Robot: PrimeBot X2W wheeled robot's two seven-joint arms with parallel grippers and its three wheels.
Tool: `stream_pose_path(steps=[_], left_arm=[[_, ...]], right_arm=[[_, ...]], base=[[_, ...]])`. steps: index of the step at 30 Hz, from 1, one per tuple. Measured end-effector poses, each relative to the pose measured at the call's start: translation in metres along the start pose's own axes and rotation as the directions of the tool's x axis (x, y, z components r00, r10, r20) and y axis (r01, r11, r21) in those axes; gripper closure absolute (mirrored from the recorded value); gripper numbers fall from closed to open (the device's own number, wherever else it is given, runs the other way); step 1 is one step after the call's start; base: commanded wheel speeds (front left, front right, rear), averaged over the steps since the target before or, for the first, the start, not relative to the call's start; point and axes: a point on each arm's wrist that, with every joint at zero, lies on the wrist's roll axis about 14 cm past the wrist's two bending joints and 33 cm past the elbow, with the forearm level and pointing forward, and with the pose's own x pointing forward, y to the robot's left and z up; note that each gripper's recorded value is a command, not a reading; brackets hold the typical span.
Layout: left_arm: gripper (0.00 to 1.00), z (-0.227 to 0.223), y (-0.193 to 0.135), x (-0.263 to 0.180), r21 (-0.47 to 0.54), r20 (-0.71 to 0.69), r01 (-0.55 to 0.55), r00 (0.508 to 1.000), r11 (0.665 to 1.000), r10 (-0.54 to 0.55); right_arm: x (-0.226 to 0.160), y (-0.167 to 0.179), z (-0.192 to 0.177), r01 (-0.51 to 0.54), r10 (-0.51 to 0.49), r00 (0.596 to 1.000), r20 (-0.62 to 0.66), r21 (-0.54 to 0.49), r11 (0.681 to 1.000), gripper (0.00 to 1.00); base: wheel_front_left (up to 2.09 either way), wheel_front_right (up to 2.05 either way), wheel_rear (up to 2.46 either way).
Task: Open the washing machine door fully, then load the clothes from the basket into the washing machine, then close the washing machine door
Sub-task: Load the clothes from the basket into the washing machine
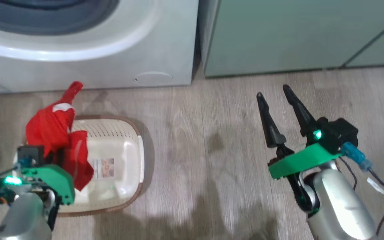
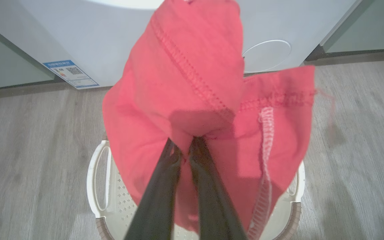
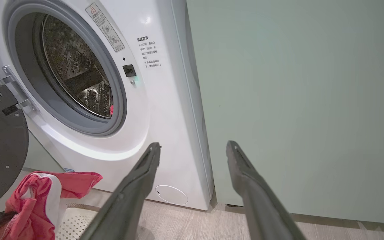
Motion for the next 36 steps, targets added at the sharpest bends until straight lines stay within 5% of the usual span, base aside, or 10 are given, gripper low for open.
stream_pose_path(steps=[14, 36], left_arm=[[1.0, 0.08, -0.029, -0.051, 0.054, 0.307, 0.03, 0.951, 0.998, -0.045], [1.0, 0.137, -0.055, -0.146, -0.084, 0.599, 0.107, 0.8, 0.991, -0.036]], right_arm=[[-0.024, 0.017, 0.02, -0.024, 0.023, 0.999, 0.043, 0.001, 1.0, 0.0], [-0.069, 0.016, 0.031, 0.01, -0.008, 0.997, 0.072, -0.016, 1.0, 0.0]], base=[[0.0, 0.0, 0.0], [0.0, 0.0, 0.0]])
